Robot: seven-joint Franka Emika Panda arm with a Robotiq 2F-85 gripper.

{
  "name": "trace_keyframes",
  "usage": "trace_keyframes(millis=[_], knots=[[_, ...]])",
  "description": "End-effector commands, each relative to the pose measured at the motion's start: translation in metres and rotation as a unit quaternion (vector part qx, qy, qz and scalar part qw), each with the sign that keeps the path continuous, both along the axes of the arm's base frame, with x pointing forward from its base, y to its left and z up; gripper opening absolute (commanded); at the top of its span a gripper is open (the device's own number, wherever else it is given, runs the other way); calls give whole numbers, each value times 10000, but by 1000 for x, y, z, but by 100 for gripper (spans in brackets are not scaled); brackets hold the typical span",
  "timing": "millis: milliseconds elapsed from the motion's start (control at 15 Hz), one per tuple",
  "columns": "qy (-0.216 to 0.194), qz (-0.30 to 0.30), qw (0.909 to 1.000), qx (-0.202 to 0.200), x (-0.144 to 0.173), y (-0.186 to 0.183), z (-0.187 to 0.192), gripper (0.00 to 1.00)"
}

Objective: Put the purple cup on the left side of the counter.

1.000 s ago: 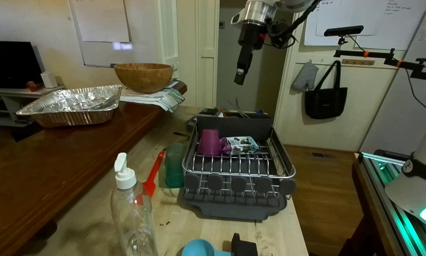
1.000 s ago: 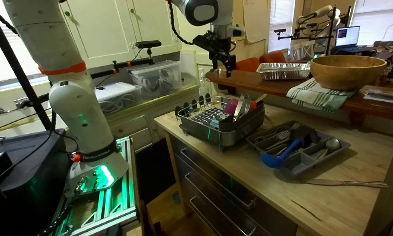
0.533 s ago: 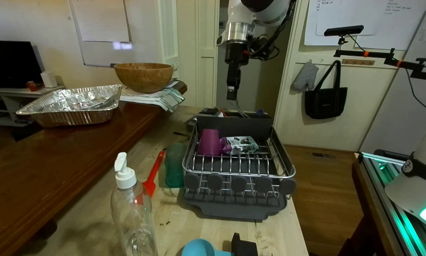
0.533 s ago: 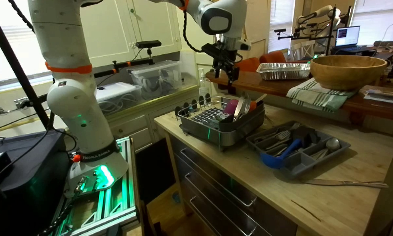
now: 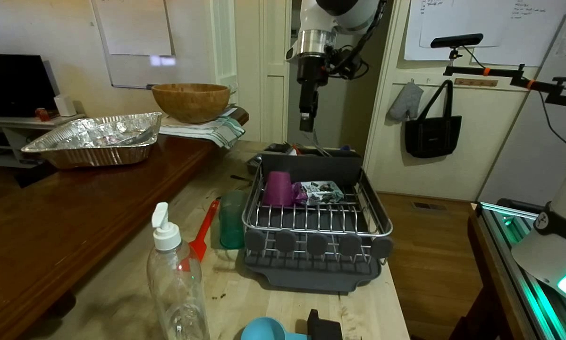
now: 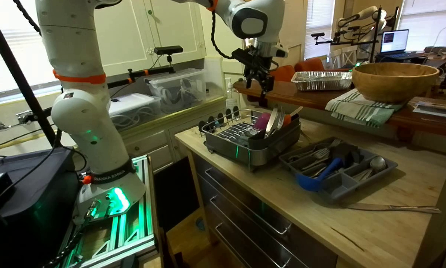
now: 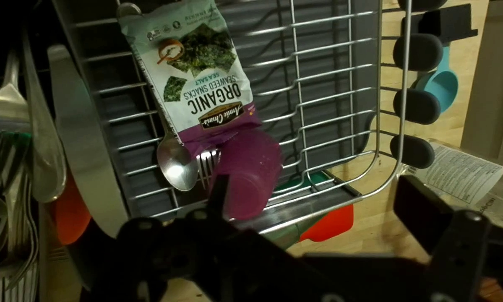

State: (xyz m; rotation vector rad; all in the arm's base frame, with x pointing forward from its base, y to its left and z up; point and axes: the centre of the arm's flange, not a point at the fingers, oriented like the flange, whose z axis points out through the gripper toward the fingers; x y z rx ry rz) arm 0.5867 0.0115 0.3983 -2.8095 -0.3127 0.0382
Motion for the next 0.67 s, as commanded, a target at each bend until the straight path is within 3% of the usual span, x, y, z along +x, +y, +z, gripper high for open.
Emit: trace_keyframes(millis=[0,200,600], knots=[[336,67,9993,172,38,-26,-7,100],[720,293,9958,483,59,-44,-19,100],[1798,695,9766,950,70,-40,-59,100]])
